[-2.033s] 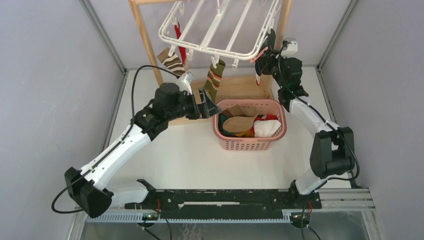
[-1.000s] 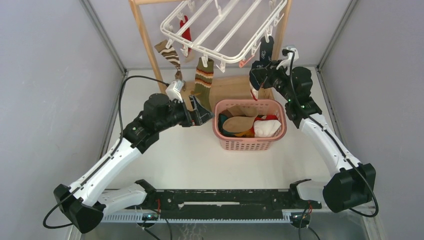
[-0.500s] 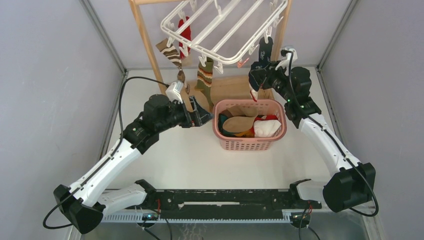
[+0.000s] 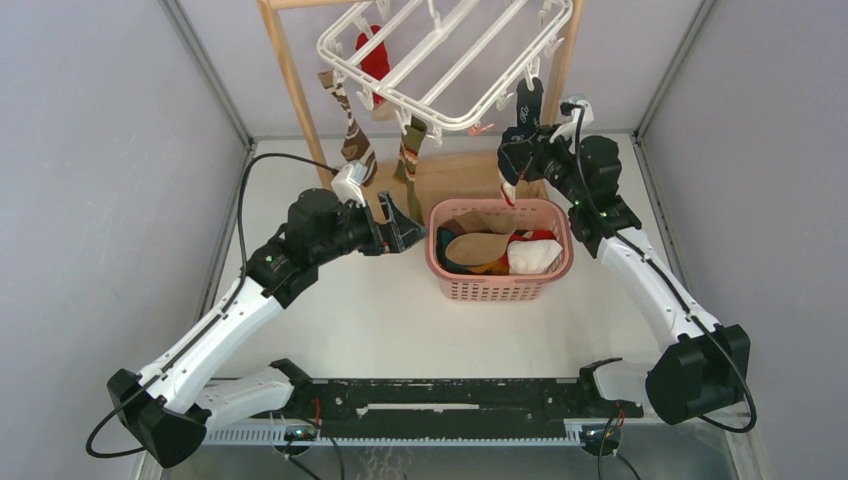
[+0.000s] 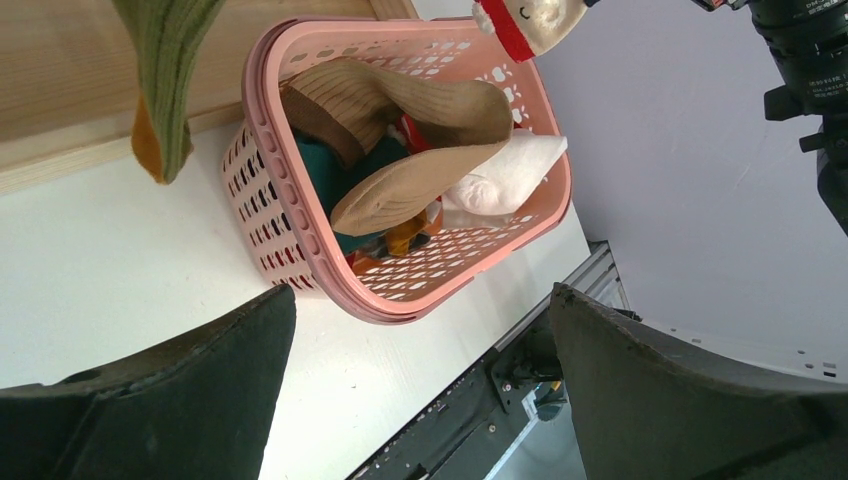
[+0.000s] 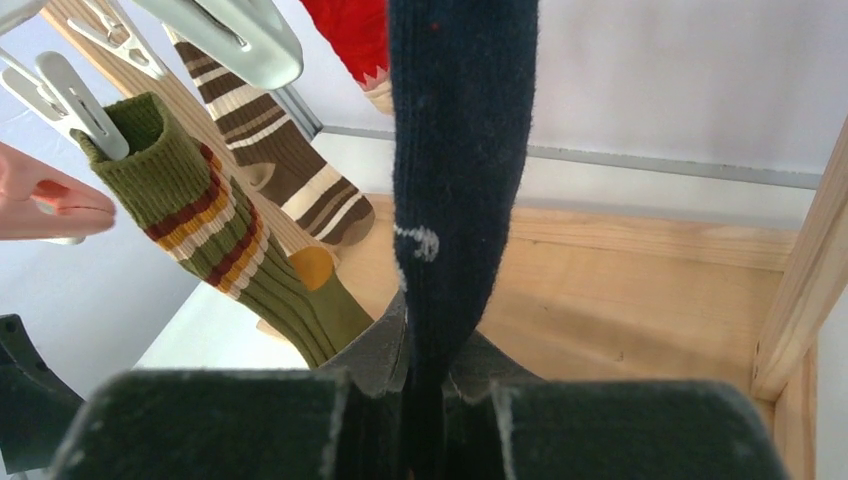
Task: Remove the socks clipped to the hanger
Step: Remove the sock from the hanger.
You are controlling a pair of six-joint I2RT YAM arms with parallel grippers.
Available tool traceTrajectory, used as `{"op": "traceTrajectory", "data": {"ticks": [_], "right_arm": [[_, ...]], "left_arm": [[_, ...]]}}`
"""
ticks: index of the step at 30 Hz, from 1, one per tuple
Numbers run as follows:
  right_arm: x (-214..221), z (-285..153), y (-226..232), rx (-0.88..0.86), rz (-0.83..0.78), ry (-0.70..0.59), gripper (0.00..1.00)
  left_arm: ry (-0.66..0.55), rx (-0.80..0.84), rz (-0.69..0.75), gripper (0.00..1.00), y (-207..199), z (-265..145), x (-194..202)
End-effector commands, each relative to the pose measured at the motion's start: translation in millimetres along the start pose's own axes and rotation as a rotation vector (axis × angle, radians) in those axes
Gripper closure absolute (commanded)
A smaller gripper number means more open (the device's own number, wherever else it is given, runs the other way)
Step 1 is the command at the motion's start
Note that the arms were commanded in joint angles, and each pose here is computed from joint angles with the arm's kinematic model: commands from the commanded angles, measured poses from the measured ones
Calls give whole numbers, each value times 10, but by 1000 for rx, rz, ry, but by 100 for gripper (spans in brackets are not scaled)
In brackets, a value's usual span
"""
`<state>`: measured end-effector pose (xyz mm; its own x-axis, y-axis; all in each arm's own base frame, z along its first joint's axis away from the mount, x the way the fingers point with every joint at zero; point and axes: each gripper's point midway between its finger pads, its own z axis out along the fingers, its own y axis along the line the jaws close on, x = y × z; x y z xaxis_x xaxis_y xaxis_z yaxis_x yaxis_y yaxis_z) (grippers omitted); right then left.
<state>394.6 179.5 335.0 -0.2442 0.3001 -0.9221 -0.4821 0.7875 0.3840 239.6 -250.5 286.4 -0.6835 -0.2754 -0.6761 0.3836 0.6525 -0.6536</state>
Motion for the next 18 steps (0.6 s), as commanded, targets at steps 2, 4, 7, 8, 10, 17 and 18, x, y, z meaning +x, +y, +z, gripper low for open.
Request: {"op": "traceTrajectory", "data": {"ticks": [2, 4, 7, 8, 10, 17, 18], "right_arm": [[-124, -31, -6, -4, -26, -45, 88], [-127, -39, -18, -3, -25, -45, 88], [-136, -50, -29, -2, -25, -45, 88], [-136, -53, -34, -2, -24, -45, 88], [-140, -62, -42, 1, -23, -45, 88], [-144, -131, -137, 22, -13, -56, 88], [-137, -143, -153, 25, -11, -57, 88]], "left_arm": [[-19, 2, 9, 0, -9, 15, -25], [-24, -10, 11, 0, 12, 6, -37], [-29, -22, 17, 0, 37, -20, -44], [-29, -28, 19, 0, 54, -25, -41], [-35, -41, 24, 0, 82, -63, -50], [-65, -117, 33, 0, 299, -296, -21], [-69, -130, 30, 0, 344, -332, -6]]}}
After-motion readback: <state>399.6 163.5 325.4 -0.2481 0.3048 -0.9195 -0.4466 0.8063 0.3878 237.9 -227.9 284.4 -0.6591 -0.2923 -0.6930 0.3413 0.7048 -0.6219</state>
